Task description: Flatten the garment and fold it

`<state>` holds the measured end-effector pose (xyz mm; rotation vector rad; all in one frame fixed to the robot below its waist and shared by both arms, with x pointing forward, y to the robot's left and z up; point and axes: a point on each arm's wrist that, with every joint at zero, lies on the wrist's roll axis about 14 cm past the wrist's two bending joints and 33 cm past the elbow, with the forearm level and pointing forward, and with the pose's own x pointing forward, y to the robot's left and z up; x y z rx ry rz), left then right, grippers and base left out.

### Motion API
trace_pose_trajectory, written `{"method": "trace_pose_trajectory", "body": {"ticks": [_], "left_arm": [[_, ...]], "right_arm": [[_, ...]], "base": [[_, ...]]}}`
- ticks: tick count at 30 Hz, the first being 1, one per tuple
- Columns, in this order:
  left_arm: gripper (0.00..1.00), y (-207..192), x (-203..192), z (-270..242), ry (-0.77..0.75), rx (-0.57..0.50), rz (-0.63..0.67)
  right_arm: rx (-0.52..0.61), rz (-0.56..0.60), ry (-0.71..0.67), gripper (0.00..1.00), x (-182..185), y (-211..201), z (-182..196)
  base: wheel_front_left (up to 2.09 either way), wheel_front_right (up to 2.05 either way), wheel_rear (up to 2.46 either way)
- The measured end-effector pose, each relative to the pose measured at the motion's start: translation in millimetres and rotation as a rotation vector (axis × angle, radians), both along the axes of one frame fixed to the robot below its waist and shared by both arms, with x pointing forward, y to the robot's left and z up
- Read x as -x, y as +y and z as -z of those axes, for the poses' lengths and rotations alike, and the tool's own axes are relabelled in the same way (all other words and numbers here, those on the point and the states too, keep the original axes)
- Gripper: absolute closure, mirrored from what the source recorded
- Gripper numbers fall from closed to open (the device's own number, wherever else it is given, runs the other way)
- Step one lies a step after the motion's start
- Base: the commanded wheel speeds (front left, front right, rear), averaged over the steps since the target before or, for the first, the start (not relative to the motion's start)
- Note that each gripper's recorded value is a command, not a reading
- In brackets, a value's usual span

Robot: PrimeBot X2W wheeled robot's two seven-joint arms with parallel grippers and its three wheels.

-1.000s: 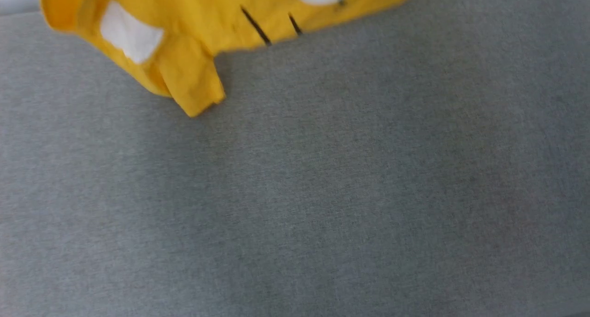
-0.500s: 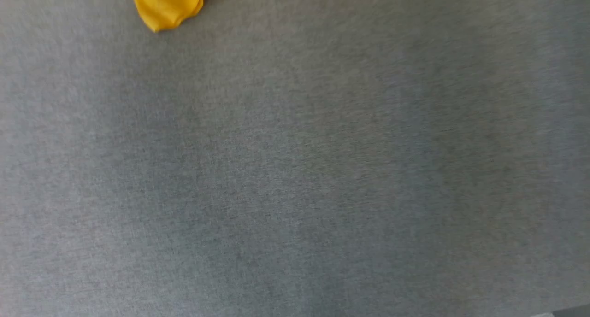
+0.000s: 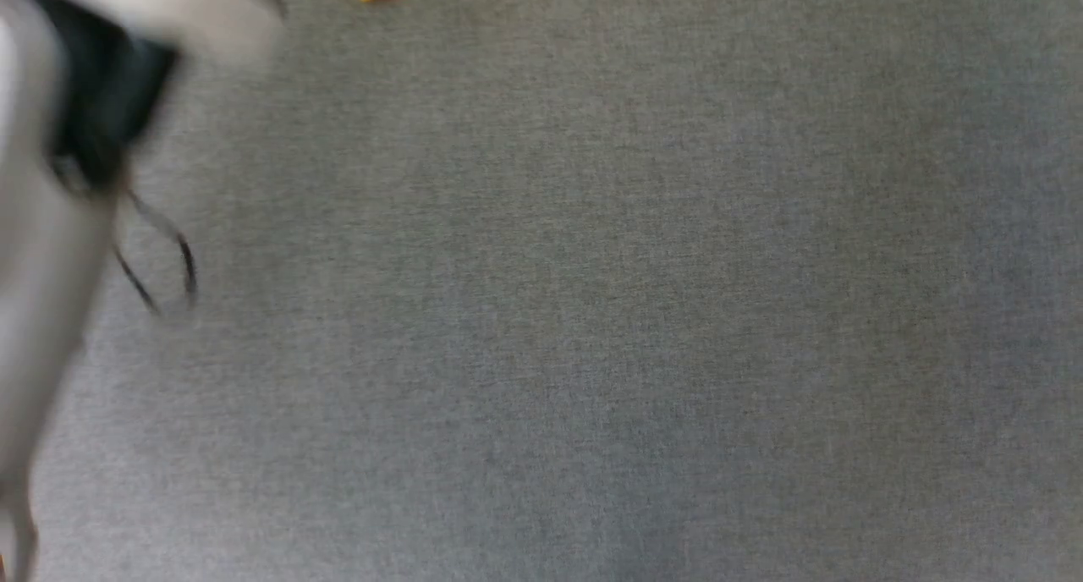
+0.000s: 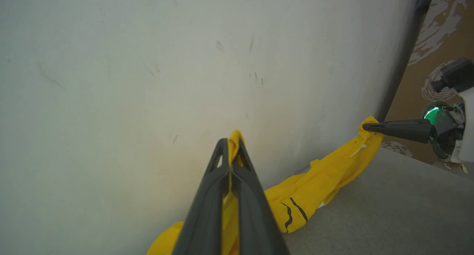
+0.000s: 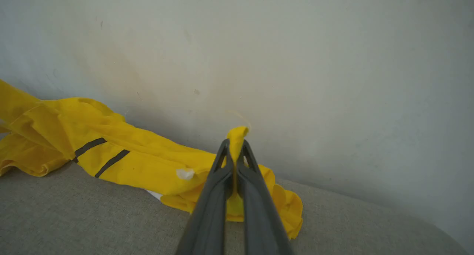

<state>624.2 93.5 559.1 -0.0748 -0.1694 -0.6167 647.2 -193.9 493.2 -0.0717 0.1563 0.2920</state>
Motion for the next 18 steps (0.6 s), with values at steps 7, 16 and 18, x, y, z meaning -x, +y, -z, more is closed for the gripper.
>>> {"method": "trace_pose_trajectory", "body": {"ticks": [7, 16, 18], "left_arm": [[1.0, 10, 79, 53, 0.199, -0.004, -0.042], [1.0, 30, 184, 119, 0.559, 0.044, -0.161], [1.0, 35, 205, 132, 0.643, 0.05, -0.185]], "right_arm": [[-0.065, 0.052, 0.119, 1.0, 79, -22, 30], [-0.151, 0.182, 0.294, 1.0, 177, -40, 61], [-0.158, 0.2, 0.345, 1.0, 198, -42, 69]], "base": [[0.0, 0.0, 0.0], [0.0, 0.0, 0.0], [0.0, 0.0, 0.0]]}}
